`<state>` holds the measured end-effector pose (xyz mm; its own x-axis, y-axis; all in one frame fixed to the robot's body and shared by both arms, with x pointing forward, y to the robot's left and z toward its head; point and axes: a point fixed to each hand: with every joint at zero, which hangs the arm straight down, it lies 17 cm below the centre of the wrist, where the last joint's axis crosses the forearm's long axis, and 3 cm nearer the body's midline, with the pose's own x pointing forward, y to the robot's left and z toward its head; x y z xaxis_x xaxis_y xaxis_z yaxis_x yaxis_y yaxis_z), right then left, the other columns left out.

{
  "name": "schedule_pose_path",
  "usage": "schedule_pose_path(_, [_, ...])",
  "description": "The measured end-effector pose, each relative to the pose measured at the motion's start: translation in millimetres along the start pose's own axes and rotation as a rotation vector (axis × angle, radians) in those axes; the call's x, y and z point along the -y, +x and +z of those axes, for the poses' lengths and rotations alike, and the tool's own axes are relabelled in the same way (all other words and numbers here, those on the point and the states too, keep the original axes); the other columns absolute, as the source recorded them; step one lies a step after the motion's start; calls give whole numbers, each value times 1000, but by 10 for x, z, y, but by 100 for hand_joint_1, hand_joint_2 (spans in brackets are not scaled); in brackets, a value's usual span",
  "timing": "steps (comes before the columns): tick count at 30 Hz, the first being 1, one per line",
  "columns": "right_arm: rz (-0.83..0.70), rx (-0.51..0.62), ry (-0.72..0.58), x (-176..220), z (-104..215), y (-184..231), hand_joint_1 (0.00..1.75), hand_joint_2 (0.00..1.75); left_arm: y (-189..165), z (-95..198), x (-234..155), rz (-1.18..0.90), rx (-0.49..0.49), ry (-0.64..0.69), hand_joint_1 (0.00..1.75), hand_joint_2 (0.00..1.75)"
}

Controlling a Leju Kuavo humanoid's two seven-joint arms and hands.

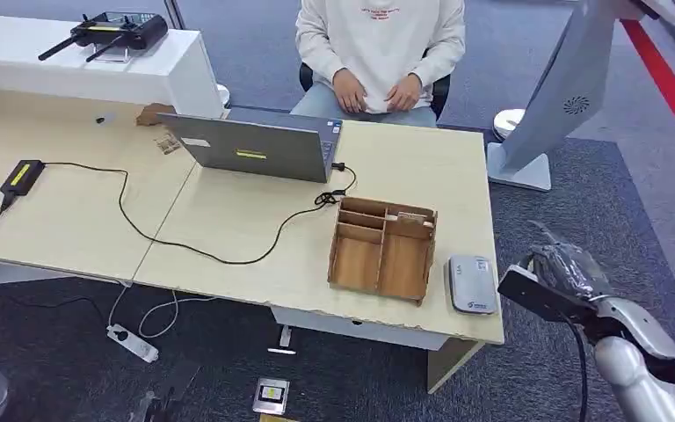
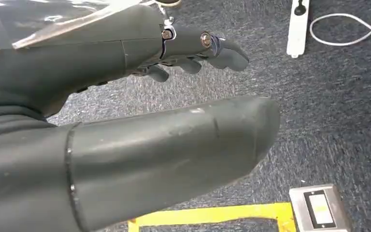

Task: Pass the card to the sensor for recognition and then transmit it.

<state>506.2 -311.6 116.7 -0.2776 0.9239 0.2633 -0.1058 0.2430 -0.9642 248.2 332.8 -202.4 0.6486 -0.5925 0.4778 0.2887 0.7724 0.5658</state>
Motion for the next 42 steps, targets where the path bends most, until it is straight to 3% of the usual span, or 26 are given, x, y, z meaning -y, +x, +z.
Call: schedule_pose_path(42, [4,-35,39,-224,37,-161,175,175,-76,12,60,-3,-32,-25,0,0])
